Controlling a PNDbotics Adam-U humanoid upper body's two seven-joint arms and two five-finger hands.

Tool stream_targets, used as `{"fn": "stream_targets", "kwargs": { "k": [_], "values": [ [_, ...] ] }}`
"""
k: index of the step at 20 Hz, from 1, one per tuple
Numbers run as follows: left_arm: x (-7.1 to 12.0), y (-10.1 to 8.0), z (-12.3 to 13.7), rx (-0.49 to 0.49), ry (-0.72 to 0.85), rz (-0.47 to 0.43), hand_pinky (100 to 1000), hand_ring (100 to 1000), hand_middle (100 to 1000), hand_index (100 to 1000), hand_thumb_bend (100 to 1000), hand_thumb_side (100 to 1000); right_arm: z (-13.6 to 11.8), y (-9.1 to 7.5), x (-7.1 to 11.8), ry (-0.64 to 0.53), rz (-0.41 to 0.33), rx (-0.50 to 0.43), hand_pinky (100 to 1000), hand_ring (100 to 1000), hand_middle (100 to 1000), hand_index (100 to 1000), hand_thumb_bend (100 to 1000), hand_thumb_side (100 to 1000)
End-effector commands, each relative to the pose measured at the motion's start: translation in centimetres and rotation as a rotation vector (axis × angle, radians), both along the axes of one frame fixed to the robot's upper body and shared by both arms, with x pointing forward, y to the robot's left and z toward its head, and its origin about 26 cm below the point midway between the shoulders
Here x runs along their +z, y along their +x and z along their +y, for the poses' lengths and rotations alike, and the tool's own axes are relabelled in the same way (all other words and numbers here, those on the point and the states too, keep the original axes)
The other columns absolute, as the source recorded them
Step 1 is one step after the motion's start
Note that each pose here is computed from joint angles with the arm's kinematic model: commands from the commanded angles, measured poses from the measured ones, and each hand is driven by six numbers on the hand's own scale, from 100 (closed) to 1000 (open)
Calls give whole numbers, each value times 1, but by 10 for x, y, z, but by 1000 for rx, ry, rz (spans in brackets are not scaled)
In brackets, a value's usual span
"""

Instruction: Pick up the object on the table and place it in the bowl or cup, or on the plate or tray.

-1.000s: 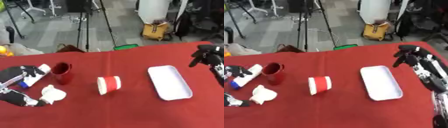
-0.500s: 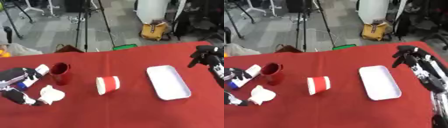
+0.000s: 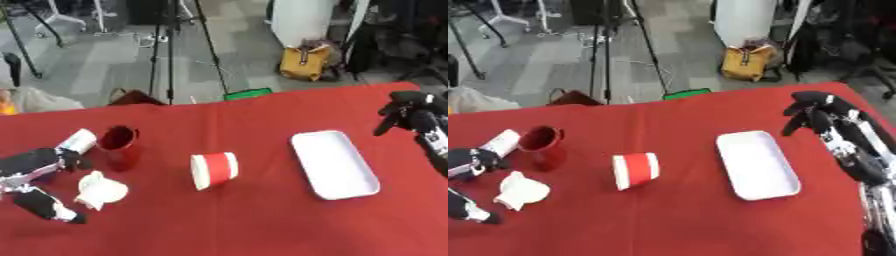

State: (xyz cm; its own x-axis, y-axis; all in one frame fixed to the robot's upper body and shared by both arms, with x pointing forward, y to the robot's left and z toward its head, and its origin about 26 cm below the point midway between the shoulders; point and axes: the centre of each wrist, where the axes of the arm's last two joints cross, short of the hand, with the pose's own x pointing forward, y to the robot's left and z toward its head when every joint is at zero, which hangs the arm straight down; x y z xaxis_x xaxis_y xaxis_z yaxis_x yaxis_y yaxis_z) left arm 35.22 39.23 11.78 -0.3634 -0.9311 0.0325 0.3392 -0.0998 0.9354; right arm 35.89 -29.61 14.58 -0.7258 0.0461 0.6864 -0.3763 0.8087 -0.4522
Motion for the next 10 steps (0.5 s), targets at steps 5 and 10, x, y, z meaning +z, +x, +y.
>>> {"fn": "stream_targets", "kwargs": {
  "k": [5, 10],
  "values": [
    [13, 7, 3, 4, 81, -51, 708, 720, 720, 836, 924, 473, -1, 1, 8, -16, -23, 4, 543, 535, 633, 833, 100, 594],
    [12, 13, 4, 14, 91, -85, 706, 719, 719, 834, 909, 467, -1, 1, 7, -16, -22, 6, 543, 535, 634, 833, 100, 595]
  ]
}}
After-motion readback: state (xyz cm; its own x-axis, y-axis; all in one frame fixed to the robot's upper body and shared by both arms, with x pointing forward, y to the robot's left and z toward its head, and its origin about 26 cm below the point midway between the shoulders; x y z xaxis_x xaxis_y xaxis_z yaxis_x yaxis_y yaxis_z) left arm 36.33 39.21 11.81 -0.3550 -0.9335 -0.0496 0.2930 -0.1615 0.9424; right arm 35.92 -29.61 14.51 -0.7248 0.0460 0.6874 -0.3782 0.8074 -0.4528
